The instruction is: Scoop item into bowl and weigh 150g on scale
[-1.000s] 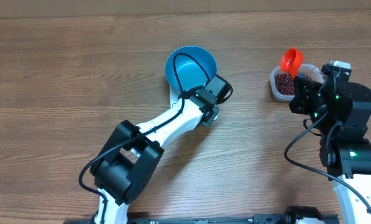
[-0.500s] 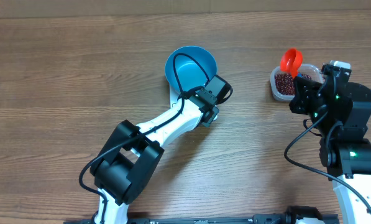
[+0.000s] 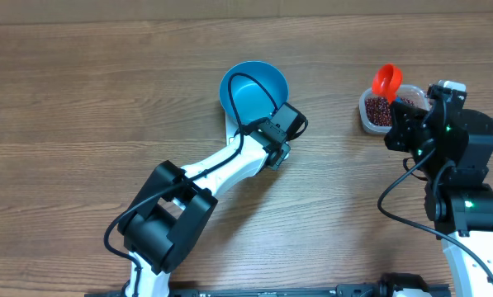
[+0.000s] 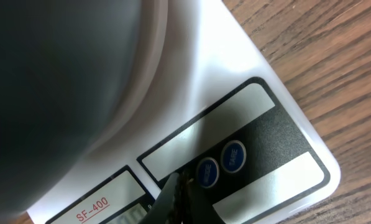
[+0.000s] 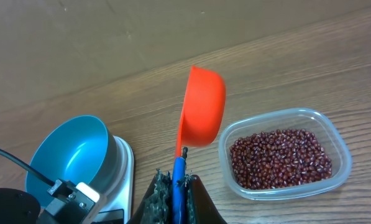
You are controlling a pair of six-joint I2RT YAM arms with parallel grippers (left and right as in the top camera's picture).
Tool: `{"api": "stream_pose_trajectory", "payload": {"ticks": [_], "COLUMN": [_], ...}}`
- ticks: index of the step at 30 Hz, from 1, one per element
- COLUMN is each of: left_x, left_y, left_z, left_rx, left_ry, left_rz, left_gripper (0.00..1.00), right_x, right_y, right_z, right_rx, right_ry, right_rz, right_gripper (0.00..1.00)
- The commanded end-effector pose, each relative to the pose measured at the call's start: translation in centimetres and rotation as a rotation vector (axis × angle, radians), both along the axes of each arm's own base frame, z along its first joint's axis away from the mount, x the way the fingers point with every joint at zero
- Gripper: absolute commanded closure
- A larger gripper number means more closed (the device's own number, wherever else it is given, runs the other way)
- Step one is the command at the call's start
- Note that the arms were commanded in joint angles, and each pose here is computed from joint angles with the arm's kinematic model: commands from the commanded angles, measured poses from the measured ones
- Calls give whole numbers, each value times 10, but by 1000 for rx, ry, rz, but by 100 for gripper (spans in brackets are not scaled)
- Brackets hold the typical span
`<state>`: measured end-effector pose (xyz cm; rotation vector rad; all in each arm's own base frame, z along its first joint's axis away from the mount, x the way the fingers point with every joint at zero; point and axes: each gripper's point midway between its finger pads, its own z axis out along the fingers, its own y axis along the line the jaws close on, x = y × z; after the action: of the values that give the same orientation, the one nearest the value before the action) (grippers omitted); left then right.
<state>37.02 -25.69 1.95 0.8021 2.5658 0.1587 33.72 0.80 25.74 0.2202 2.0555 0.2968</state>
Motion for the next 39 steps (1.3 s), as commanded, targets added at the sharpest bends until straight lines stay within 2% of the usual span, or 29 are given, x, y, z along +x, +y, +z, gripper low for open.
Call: {"api": "stream_pose_trajectory", "payload": {"ticks": [1, 6, 11, 17, 23, 26, 30, 34, 36, 37, 39], "left_x": [-6, 3, 12, -1, -18, -21, -27, -27, -27, -29, -32], "left_y": [6, -13, -31, -22, 9, 27, 50, 75, 85, 88, 89], "left_z": [-14, 26, 90, 143, 181, 197, 202, 197, 194, 193, 190], "left_rx": [18, -32, -120, -165, -188, -262, -328, -322, -311, -302, -282], "left_ry": [36, -21, -122, -172, -171, -137, -52, -4, 13, 23, 36], "left_rz": [15, -4, -28, -31, 0, 8, -36, -3, 19, 18, -2], "left_gripper": [96, 96, 96, 96, 96, 96, 96, 94, 44, 22, 3], "right_x": [2, 2, 2, 2, 2, 1, -1, -2, -3, -3, -3], "right_y": [-4, -4, -4, -4, -4, -4, -4, -4, -4, -4, -4], "right_z": [17, 17, 17, 17, 17, 16, 13, 10, 8, 8, 8], "right_rx": [-9, -9, -9, -9, -12, -12, -11, -17, -16, -16, -16], "right_ry": [-38, -38, -38, -38, -38, -35, -18, -5, 1, 2, 3], "right_rz": [-15, -15, -15, -14, -13, -13, -12, -9, -9, -9, -9], "right_gripper": [96, 96, 96, 96, 96, 96, 96, 96, 96, 97, 96]}}
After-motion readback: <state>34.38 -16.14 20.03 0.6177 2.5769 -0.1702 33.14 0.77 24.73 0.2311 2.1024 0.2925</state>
